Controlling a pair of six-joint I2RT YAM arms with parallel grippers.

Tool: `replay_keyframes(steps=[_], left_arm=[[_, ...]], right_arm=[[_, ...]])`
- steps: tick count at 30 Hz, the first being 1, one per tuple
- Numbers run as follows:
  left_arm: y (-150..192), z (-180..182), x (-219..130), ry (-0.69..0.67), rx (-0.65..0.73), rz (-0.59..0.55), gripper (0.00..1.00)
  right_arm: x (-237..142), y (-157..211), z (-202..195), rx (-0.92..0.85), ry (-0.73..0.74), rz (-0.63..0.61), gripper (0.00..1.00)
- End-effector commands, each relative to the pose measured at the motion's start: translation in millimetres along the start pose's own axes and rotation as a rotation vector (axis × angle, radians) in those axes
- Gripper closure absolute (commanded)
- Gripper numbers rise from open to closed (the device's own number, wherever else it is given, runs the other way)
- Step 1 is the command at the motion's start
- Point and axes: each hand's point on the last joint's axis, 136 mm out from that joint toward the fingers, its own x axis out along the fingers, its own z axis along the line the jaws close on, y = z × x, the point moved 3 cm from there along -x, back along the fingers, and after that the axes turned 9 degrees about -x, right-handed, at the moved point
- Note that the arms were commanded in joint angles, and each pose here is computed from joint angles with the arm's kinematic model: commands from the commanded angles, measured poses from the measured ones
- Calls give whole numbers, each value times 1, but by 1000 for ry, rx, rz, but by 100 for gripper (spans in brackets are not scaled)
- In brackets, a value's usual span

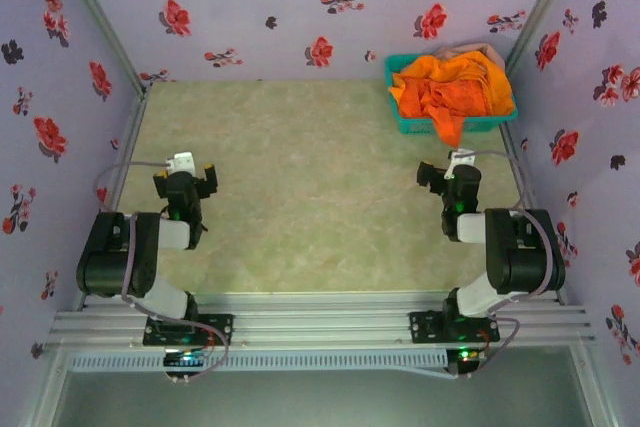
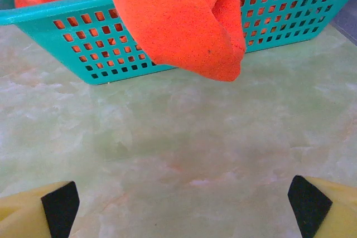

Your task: Fold and stack the shorts

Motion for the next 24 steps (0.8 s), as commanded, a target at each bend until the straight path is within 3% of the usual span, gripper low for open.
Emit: replay_keyframes(steps=[1,24], left_arm=[[-4,1,0,-16,10,-26,0],[-4,2,2,-13,1,-20,0]], right_arm=[[1,0,-5,-7,26,-4,1],[2,0,-5,-7,24,-2,1]])
